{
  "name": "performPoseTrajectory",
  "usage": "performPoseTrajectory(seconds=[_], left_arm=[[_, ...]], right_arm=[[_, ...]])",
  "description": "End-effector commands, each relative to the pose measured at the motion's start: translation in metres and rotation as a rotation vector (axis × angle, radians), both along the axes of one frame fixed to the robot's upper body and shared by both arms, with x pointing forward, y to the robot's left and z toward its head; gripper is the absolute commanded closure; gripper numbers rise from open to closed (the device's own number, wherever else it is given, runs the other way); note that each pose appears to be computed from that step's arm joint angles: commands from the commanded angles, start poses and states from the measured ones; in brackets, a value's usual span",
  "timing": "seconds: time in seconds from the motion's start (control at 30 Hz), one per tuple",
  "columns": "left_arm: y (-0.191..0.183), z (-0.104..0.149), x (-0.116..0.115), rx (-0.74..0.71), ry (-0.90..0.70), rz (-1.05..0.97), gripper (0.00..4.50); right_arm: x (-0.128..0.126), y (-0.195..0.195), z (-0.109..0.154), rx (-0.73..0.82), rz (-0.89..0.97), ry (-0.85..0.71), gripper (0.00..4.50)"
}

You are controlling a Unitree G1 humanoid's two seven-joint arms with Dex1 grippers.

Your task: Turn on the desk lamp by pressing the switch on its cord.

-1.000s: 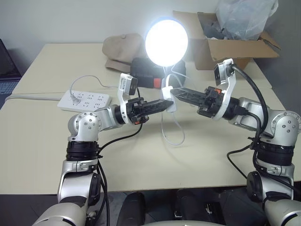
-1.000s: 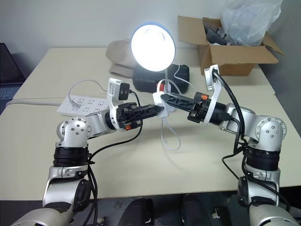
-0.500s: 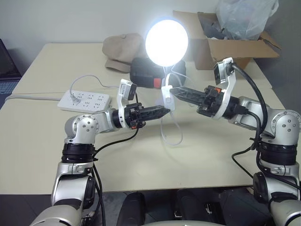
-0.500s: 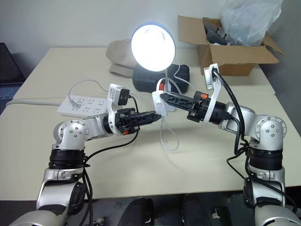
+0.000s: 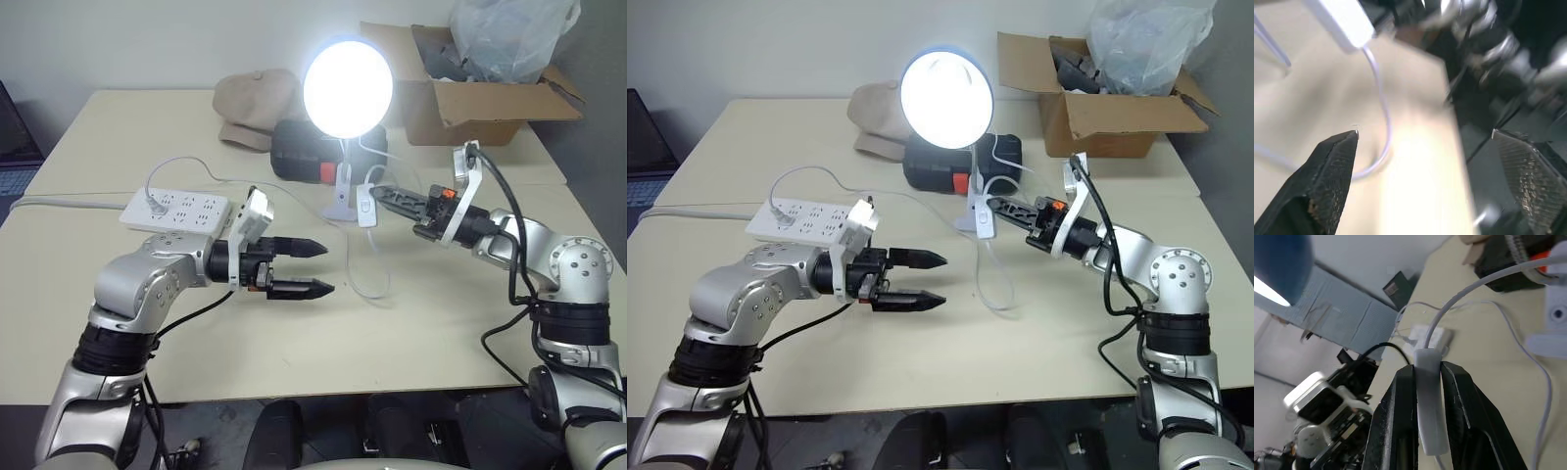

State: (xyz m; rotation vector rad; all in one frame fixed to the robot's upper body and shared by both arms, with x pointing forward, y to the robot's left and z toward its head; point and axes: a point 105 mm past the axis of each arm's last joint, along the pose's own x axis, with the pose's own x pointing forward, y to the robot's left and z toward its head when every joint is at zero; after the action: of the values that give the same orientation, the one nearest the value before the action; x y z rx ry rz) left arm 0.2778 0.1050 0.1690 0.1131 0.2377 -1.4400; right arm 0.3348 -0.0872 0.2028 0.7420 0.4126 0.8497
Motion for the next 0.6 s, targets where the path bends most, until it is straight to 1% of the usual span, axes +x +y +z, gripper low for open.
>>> performPoseTrajectory(seconds=[0.03,0.23,0.43,0.6], left_arm=[[0.005,0.011,0.003,0.029,-0.175,0.041,0.00],[0.017,0.005,0.003,0.065,-0.188,0.080,0.00],[0.018,0.003,0.003,0.071,-0.189,0.090,0.00],[0.017,0.001,0.003,0.080,-0.196,0.087,0.00]], right_arm=[[0.017,0.000,-0.022,-0.061,-0.107,0.052,4.13],[0.033,0.001,-0.053,-0.186,-0.168,0.114,4.13],[0.048,-0.004,-0.067,-0.286,-0.233,0.122,4.13],[0.052,-0.007,-0.074,-0.327,-0.259,0.116,4.13]])
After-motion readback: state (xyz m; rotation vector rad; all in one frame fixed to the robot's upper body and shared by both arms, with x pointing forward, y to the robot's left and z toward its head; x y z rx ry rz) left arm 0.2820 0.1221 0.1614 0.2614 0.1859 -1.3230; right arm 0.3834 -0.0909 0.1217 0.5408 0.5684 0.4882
